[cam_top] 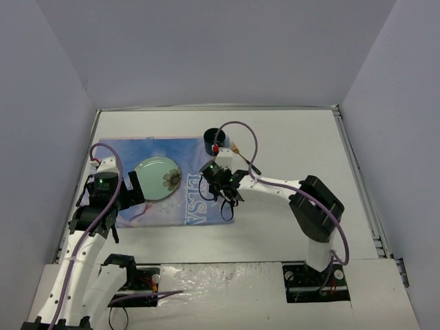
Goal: Set the dinner table for one person
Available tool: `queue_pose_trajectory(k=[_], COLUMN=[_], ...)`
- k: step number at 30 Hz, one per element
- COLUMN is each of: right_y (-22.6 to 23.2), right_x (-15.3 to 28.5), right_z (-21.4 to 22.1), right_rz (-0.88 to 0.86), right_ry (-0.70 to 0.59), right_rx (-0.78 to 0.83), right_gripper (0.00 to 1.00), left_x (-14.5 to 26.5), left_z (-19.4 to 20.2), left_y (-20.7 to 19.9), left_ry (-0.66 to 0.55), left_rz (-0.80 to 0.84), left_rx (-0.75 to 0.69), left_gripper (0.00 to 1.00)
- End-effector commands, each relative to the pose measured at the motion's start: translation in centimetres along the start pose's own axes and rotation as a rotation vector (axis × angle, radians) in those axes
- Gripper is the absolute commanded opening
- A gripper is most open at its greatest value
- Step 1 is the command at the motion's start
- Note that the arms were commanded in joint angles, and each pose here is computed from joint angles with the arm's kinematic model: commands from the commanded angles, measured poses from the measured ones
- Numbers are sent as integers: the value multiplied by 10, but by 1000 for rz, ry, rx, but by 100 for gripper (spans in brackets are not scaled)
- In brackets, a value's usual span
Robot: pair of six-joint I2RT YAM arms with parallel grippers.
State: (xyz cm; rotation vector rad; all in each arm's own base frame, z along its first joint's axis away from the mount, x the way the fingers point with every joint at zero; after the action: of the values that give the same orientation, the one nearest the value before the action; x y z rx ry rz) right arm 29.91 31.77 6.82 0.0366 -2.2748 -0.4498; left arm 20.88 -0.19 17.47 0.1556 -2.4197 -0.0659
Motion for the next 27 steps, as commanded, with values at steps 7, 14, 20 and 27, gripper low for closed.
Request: queue_pose_trajectory(k=[7,14,20,27], right_y=[36,33,35,30], right_x=[-11,-13,-13,-15], right_z=[11,14,19,28], right_rz=[-75,-66,-68,-45], right_ry=[-35,-39,-28,-10], right_rx=[-28,-45,-72,-92], right_gripper=[0,0,0,0], left_x=[5,4,4,5], left_z=[-18,-18,-18,-18], left_y=[1,0,0,1], left_ry=[-58,-57,-57,-57], left_rz=[-8,-4,-4,-5], left_rx=[17,15,15,16], left_gripper=[97,97,97,97])
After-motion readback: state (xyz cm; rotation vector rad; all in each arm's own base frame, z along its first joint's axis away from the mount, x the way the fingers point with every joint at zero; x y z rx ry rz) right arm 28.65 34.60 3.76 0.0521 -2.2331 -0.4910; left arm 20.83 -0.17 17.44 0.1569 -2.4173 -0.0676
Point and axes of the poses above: each gripper's point midway between its finger pads, its own x axis back along the fingers, its own y axis along the line the jaws close on, z = x × y, the point moved 2 cm from there along x, back along the fingers, and after that the axes turned 14 degrees about -x, right-handed, at the moved point
